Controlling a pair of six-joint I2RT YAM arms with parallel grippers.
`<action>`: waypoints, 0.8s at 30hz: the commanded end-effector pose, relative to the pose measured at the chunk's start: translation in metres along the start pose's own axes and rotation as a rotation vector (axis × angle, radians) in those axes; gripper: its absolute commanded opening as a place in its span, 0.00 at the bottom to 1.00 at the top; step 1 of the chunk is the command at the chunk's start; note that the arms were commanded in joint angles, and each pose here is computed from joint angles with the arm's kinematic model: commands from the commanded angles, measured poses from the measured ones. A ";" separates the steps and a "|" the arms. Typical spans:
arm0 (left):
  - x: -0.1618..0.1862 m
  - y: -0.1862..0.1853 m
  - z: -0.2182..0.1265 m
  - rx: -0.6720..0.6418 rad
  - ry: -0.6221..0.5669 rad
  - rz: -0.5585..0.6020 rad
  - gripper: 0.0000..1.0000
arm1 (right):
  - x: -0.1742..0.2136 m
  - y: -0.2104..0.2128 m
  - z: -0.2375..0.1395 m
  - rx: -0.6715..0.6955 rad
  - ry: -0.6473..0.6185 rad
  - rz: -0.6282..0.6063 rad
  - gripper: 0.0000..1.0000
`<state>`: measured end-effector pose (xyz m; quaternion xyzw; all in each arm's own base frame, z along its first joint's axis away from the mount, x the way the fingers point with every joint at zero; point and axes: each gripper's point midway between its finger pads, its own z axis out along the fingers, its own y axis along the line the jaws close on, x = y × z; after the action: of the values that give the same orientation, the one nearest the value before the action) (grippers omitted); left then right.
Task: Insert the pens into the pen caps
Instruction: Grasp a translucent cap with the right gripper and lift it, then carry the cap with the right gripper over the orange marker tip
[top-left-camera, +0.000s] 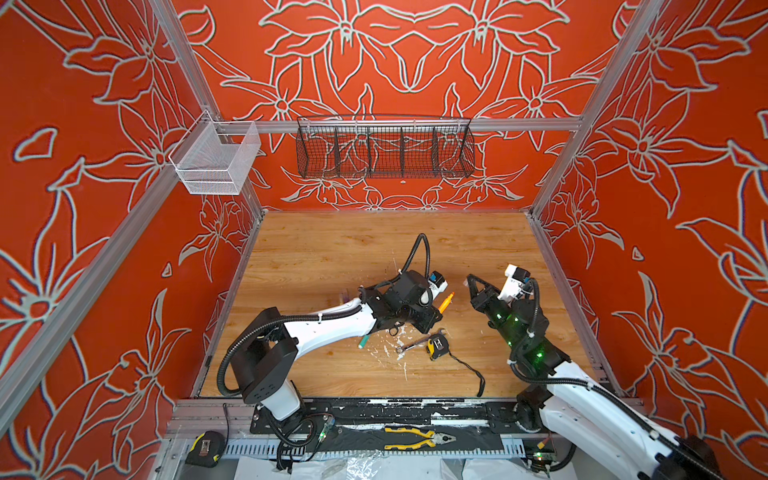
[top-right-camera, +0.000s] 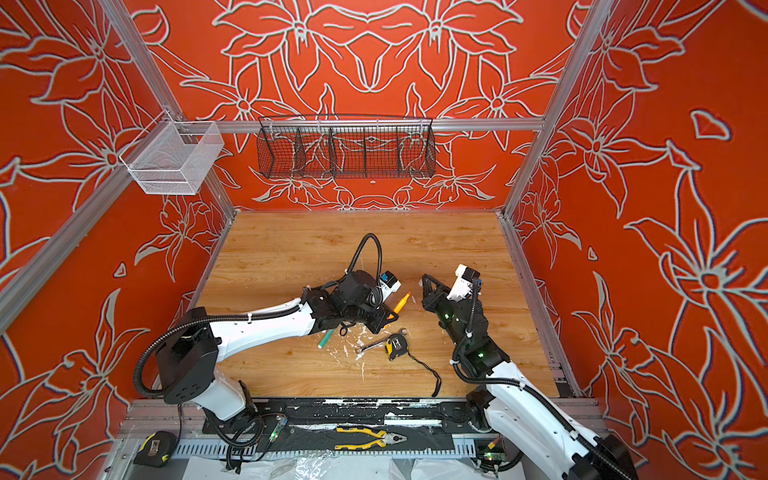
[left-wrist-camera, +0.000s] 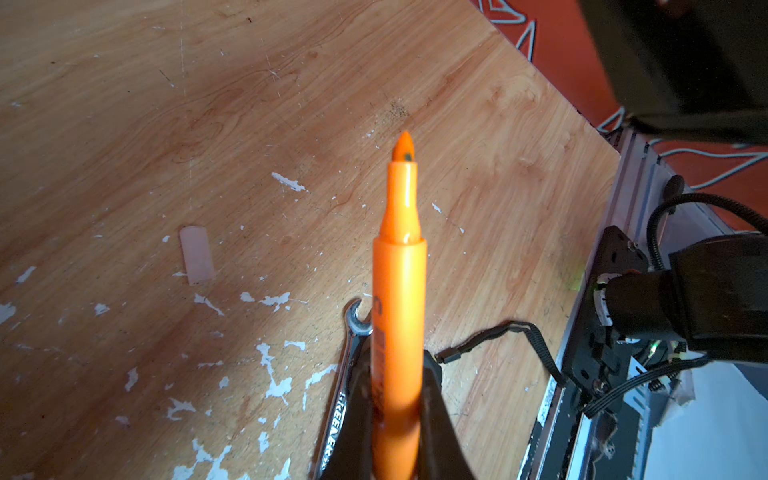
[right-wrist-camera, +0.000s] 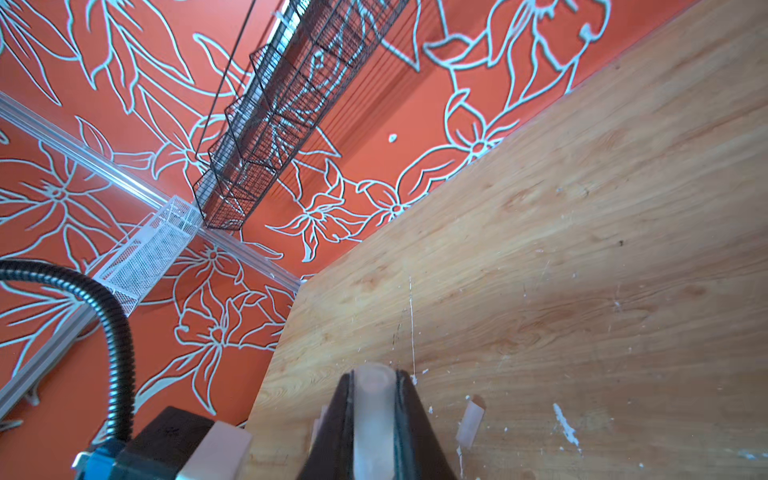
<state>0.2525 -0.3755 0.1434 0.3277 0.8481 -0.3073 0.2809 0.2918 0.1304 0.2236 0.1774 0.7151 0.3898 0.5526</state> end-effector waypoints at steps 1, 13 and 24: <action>-0.003 -0.008 -0.004 0.030 -0.023 0.034 0.00 | -0.003 0.017 0.001 -0.084 0.001 0.032 0.01; -0.007 -0.004 -0.013 -0.005 -0.068 0.027 0.00 | 0.017 0.017 0.016 -0.099 0.094 0.057 0.00; -0.009 0.003 -0.019 -0.048 -0.093 0.021 0.00 | 0.028 0.021 0.023 -0.123 0.145 0.068 0.00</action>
<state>0.2545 -0.3620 0.1433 0.3160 0.8494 -0.2910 0.3065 0.2981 0.1654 0.1987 0.1459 0.7404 0.4381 0.4885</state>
